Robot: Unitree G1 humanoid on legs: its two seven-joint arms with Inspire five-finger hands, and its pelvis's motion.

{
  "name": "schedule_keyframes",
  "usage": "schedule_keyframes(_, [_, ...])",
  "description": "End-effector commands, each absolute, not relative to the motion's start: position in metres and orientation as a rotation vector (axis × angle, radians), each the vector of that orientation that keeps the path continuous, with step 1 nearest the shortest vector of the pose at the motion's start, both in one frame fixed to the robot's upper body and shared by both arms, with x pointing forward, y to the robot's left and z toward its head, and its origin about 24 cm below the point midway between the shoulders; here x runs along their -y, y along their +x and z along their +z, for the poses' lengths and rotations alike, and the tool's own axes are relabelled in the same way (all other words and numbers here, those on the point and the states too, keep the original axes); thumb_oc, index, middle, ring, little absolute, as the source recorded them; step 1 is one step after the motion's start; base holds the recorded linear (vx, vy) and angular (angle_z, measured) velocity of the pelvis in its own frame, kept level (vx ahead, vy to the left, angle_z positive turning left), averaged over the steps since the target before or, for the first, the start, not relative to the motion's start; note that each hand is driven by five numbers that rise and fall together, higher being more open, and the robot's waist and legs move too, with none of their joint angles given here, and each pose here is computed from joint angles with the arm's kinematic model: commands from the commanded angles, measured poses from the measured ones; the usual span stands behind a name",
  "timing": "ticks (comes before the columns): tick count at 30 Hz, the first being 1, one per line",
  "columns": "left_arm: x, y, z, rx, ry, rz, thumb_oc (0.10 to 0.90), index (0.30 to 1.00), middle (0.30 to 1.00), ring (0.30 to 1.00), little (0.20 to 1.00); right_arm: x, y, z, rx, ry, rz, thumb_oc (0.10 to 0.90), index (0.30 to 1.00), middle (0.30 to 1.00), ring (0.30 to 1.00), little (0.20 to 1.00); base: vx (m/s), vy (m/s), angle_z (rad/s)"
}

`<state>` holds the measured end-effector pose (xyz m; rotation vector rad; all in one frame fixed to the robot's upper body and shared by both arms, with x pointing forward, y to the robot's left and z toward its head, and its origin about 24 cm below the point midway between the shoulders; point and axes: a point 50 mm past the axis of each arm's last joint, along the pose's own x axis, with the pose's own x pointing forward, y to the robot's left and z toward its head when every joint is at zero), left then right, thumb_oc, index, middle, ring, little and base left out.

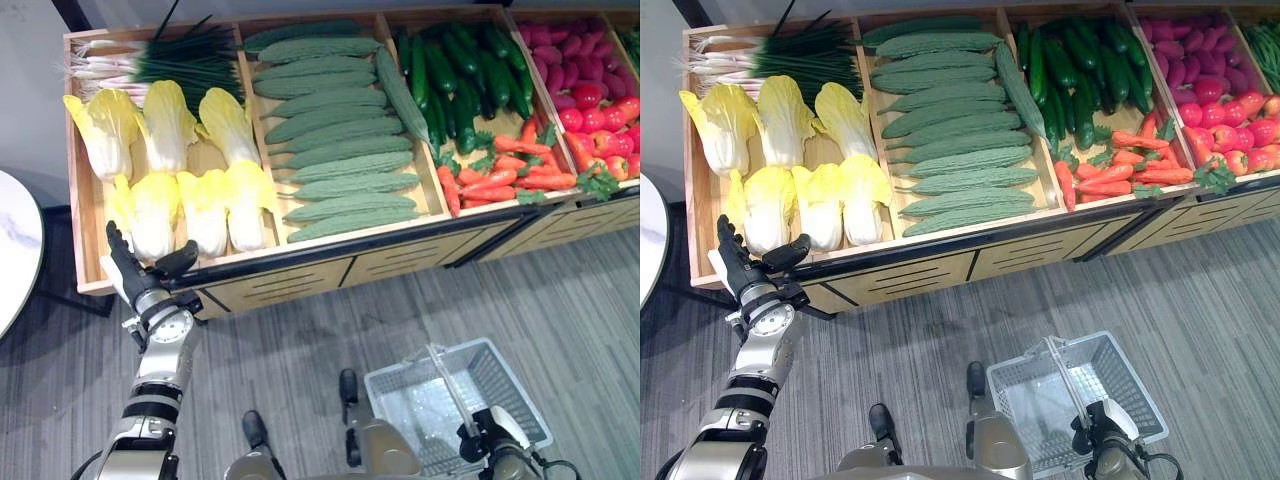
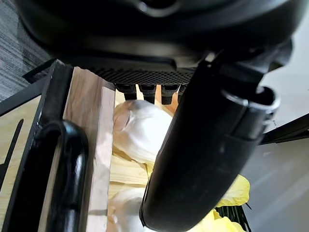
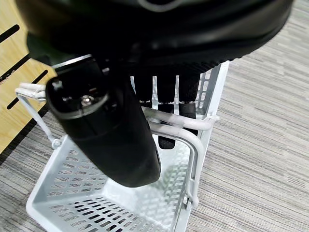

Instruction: Get the vegetables into the basket

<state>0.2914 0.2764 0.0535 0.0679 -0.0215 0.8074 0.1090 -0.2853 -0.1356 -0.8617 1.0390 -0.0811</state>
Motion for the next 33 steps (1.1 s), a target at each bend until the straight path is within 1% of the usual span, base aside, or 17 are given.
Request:
schedule_keyframes(1, [-0.278, 0.324, 0.105, 0.190, 0.140, 0.783, 0.900, 1.000, 1.000, 1.000, 1.000, 0.299, 0.129, -0.123, -0.974, -0.959, -0.122, 0.400, 0.300, 0.300, 0.300, 0.300, 0.04, 0.020, 0.00])
schedule_keyframes(2, [-0.279, 0.329, 0.104, 0.144, 0.260, 0.769, 0.900, 1.000, 1.000, 1.000, 1.000, 0.300, 0.131, -0.122, -0.972, -0.974, -0.112, 0.400, 0.300, 0.300, 0.300, 0.300, 0.04, 0.024, 0.00])
schedule_keyframes(3, [-0.281, 0.331, 0.101, 0.109, 0.356, 0.756, 0.784, 0.838, 0.838, 0.838, 0.838, 0.300, 0.132, -0.122, -0.968, -0.974, -0.115, 0.400, 0.300, 0.300, 0.300, 0.300, 0.04, 0.020, 0.00])
schedule_keyframes(4, [-0.284, 0.332, 0.098, 0.075, 0.432, 0.745, 0.549, 0.509, 0.509, 0.509, 0.509, 0.301, 0.132, -0.121, -0.969, -0.973, -0.122, 0.400, 0.300, 0.300, 0.300, 0.300, 0.03, 0.021, 0.00])
schedule_keyframes(5, [-0.289, 0.332, 0.095, 0.039, 0.506, 0.742, 0.400, 0.300, 0.300, 0.300, 0.300, 0.303, 0.133, -0.120, -0.970, -0.976, -0.130, 0.400, 0.300, 0.300, 0.300, 0.300, 0.00, 0.000, 0.00])
schedule_keyframes(10, [-0.292, 0.335, 0.097, 0.011, 0.552, 0.775, 0.400, 0.300, 0.300, 0.300, 0.300, 0.303, 0.134, -0.120, -0.976, -0.983, -0.133, 0.400, 0.300, 0.300, 0.300, 0.300, 0.00, 0.001, -0.01])
schedule_keyframes(14, [-0.301, 0.323, 0.076, -0.081, 0.362, 0.912, 0.400, 0.300, 0.300, 0.300, 0.300, 0.303, 0.130, -0.123, -1.005, -0.988, -0.118, 0.400, 0.300, 0.300, 0.300, 0.300, 0.00, -0.006, -0.06])
schedule_keyframes(18, [-0.302, 0.319, 0.075, -0.073, 0.322, 0.947, 0.400, 0.300, 0.300, 0.300, 0.300, 0.304, 0.127, -0.123, -1.017, -0.992, -0.114, 0.400, 0.300, 0.300, 0.300, 0.300, 0.00, 0.000, 0.00])
schedule_keyframes(21, [-0.303, 0.315, 0.096, 0.067, 0.247, 1.015, 0.400, 0.300, 0.300, 0.300, 0.300, 0.304, 0.123, -0.124, -1.022, -0.983, -0.115, 0.400, 0.300, 0.300, 0.300, 0.300, 0.00, 0.000, 0.00])
schedule_keyframes(22, [-0.303, 0.315, 0.096, 0.066, 0.248, 1.015, 0.400, 0.300, 0.300, 0.300, 0.300, 0.304, 0.122, -0.124, -1.023, -0.983, -0.115, 0.400, 0.300, 0.300, 0.300, 0.300, 0.00, 0.000, 0.00])
schedule_keyframes(23, [-0.299, 0.311, 0.121, 0.211, 0.243, 1.044, 0.400, 0.300, 0.300, 0.300, 0.300, 0.304, 0.117, -0.126, -1.032, -0.974, -0.122, 0.400, 0.300, 0.300, 0.300, 0.300, -0.04, -0.023, -0.01])
schedule_keyframes(25, [-0.297, 0.308, 0.131, 0.271, 0.246, 1.055, 0.400, 0.300, 0.300, 0.300, 0.300, 0.304, 0.116, -0.126, -1.032, -0.970, -0.123, 0.400, 0.300, 0.300, 0.300, 0.300, -0.04, -0.027, 0.03])
schedule_keyframes(27, [-0.287, 0.300, 0.159, 0.451, 0.221, 1.072, 0.400, 0.300, 0.300, 0.300, 0.300, 0.303, 0.107, -0.129, -1.053, -0.952, -0.125, 0.400, 0.300, 0.300, 0.300, 0.300, -0.04, -0.027, 0.06])
schedule_keyframes(28, [-0.286, 0.299, 0.159, 0.451, 0.222, 1.073, 0.400, 0.300, 0.300, 0.300, 0.300, 0.303, 0.106, -0.129, -1.054, -0.952, -0.126, 0.400, 0.300, 0.300, 0.300, 0.300, -0.03, -0.017, 0.05])
schedule_keyframes(30, [-0.276, 0.294, 0.173, 0.547, 0.221, 1.063, 0.400, 0.300, 0.300, 0.300, 0.300, 0.302, 0.103, -0.131, -1.061, -0.939, -0.130, 0.400, 0.300, 0.300, 0.300, 0.300, -0.05, -0.018, 0.06])
schedule_keyframes(32, [-0.254, 0.287, 0.190, 0.679, 0.213, 0.958, 0.400, 0.300, 0.300, 0.300, 0.300, 0.298, 0.099, -0.134, -1.067, -0.914, -0.138, 0.400, 0.300, 0.300, 0.300, 0.300, -0.07, -0.017, 0.05])
schedule_keyframes(33, [-0.254, 0.287, 0.189, 0.678, 0.214, 0.956, 0.400, 0.300, 0.300, 0.300, 0.300, 0.299, 0.098, -0.134, -1.069, -0.913, -0.139, 0.400, 0.300, 0.300, 0.300, 0.300, -0.04, -0.008, 0.12])
